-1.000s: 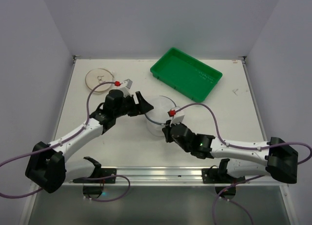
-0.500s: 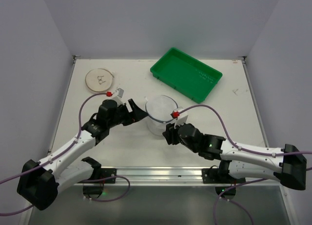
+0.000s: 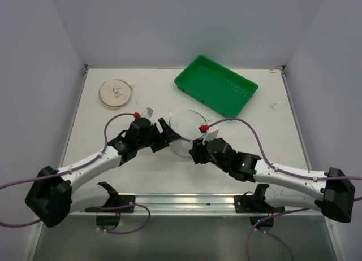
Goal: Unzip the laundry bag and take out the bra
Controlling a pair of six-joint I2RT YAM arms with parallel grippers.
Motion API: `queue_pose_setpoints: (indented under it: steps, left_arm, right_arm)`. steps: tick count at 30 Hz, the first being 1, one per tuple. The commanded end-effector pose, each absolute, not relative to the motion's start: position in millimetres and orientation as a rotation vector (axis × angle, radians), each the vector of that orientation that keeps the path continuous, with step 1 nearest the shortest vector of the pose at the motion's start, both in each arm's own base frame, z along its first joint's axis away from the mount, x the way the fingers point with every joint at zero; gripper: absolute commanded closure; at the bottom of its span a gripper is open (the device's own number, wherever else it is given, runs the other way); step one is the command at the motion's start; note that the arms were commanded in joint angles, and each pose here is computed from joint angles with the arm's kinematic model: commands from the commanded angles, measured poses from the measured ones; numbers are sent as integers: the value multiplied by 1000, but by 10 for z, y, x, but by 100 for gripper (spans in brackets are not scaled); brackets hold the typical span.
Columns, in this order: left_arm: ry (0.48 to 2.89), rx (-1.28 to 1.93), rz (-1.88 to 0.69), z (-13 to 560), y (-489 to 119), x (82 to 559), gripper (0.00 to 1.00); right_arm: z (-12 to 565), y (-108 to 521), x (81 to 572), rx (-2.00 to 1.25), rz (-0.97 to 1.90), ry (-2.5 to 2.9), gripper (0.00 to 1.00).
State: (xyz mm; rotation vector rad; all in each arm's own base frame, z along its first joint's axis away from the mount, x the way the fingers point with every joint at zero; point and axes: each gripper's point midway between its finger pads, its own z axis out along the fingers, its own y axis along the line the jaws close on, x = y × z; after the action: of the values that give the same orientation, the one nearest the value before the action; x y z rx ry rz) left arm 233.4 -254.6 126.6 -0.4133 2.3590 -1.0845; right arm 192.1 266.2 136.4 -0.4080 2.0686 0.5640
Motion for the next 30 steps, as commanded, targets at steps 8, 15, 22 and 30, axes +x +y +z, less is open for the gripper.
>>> queue_pose_setpoints:
  steps: [8, 15, 22, 30]
  left_arm:
    - [2229, -412, -1174, 1601, -2790, 2665, 19]
    - [2167, -432, -1196, 1755, -2689, 2582, 20]
    - [2164, -443, -1241, 1869, -2719, 2514, 19]
    - [2201, -435, -1268, 1774, -2850, 2502, 21]
  right_arm:
    - [1605, 2683, 1997, -408, 693, 2007, 49]
    - [1638, 2741, 2019, -402, 736, 1994, 50]
    - [1612, 2790, 2066, -352, 751, 2002, 51]
    - [1565, 2836, 2124, -326, 744, 2015, 52]
